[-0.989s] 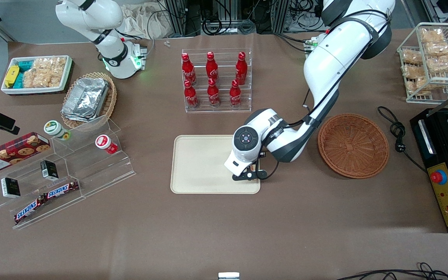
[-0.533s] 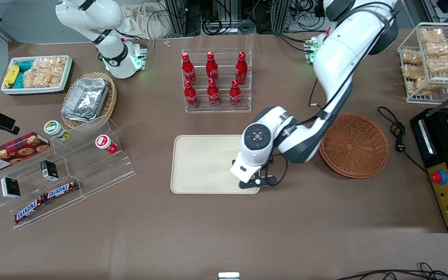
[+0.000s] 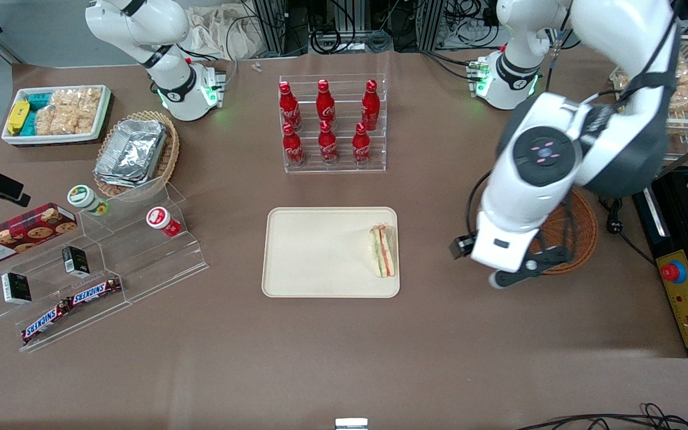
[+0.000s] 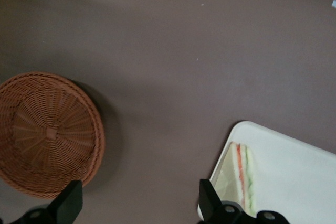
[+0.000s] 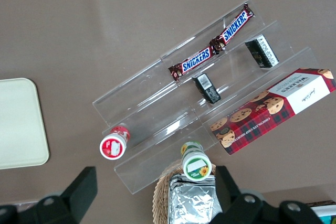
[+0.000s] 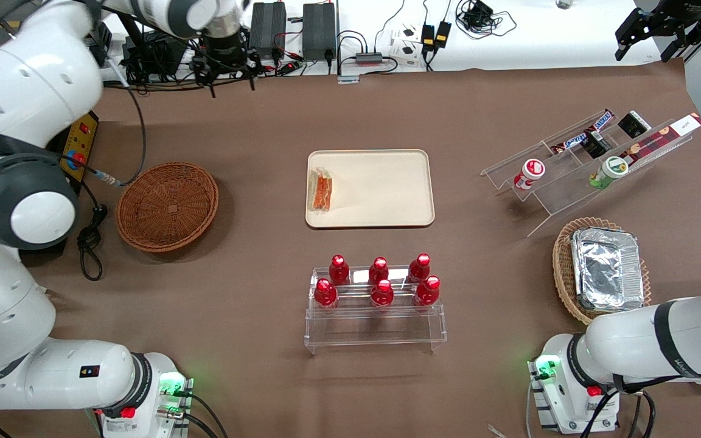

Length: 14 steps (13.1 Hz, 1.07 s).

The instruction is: Place sandwich from basket to tray

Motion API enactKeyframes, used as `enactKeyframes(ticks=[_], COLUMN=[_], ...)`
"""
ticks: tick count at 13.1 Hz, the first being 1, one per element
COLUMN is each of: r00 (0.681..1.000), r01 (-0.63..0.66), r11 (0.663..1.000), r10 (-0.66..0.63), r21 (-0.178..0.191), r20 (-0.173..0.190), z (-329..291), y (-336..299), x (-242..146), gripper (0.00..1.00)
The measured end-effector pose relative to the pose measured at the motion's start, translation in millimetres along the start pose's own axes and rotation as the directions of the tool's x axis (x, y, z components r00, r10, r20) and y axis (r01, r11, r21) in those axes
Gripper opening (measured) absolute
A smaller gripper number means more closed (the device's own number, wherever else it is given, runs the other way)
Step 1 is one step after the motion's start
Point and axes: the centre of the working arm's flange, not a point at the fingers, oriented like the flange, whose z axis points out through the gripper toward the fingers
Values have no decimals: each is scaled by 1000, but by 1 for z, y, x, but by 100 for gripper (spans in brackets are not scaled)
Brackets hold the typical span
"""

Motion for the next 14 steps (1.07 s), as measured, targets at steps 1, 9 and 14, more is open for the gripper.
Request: enactKeyframes(ticks=[1, 9, 14], r00=[999, 932, 906], r01=[-26, -308, -375], r11=[1000, 951, 925], r10=[27, 305, 381], r21=[-6, -15, -69], r20=[24, 198, 185], z=[-3, -16, -11], y=[-19, -180, -233], x=[2, -20, 16], gripper=[100, 100, 100])
